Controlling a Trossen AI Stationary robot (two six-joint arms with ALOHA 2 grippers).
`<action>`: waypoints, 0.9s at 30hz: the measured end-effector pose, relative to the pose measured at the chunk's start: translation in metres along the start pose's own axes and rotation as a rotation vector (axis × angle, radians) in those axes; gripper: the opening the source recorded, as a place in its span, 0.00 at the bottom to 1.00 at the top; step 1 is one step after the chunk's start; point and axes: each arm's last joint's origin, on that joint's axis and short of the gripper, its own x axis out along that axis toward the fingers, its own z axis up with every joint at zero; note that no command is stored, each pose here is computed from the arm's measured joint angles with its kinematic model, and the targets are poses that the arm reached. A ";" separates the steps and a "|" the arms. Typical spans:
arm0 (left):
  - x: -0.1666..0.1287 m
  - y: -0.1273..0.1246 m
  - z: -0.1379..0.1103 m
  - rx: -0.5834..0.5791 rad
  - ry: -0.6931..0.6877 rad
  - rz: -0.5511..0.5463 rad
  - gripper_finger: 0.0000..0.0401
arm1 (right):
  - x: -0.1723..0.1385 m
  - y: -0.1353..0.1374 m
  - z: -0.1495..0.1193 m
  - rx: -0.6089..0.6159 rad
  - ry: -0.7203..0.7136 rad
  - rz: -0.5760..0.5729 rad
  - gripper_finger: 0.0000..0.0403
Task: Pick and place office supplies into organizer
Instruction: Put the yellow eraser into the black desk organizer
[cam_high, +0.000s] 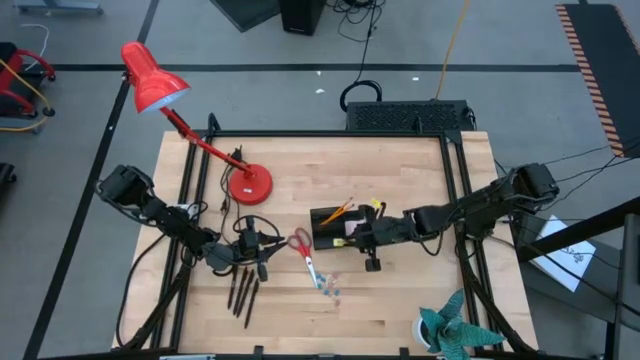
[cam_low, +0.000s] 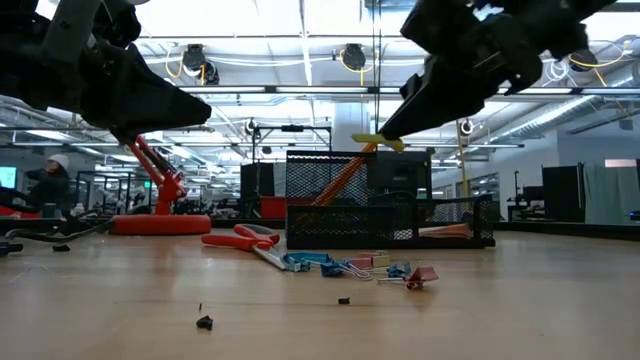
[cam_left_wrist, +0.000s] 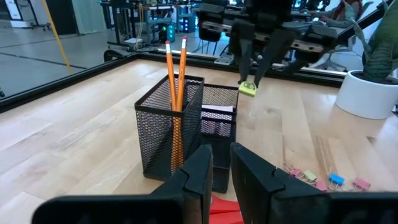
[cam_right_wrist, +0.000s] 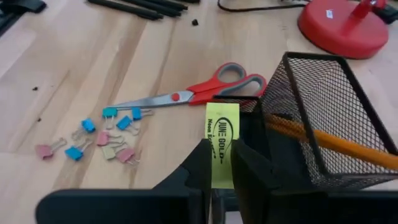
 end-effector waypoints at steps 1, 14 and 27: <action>0.000 0.000 0.000 0.002 0.000 0.000 0.17 | 0.001 -0.003 0.001 -0.001 -0.002 0.005 0.11; 0.000 0.000 0.000 0.013 0.000 0.000 0.17 | 0.032 -0.030 -0.010 -0.011 0.024 0.028 0.11; 0.000 0.000 0.000 0.026 -0.001 0.001 0.17 | 0.046 -0.039 -0.017 -0.037 0.020 0.008 0.11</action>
